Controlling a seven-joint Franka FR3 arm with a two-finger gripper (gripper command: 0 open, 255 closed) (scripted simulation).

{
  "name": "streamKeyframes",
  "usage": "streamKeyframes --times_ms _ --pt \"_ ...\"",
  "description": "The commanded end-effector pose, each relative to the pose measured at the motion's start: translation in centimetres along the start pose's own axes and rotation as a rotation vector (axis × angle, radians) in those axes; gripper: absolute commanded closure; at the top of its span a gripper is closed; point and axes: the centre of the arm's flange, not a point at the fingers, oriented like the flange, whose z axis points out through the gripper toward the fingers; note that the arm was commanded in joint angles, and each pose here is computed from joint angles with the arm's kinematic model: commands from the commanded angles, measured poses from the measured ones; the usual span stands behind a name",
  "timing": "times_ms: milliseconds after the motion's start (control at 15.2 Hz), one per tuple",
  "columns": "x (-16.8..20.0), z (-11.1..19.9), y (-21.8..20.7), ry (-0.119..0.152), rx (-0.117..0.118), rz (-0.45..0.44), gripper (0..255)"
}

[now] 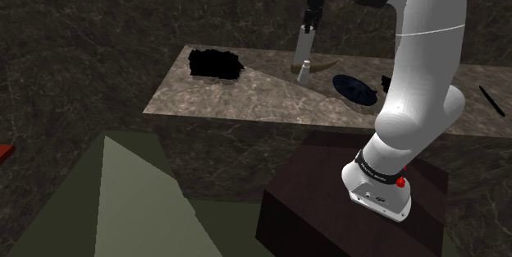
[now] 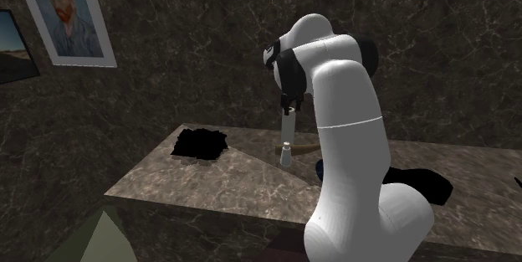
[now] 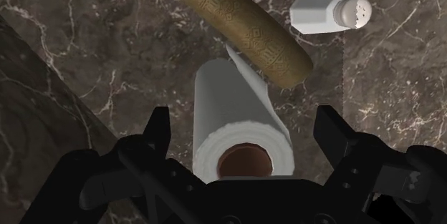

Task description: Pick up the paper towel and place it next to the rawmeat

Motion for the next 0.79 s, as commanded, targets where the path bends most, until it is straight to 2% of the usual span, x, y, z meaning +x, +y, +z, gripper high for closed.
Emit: streamKeyframes --times_ms 0,462,528,726 --pt "-0.03 0.78 -0.03 0.0 0.0 0.0 0" --pt "-0.02 0.78 -0.02 0.0 0.0 0.0 0" --pt "-0.02 0.78 -0.02 0.0 0.0 0.0 255" --pt "-0.03 0.78 -0.02 0.0 0.0 0.0 255"
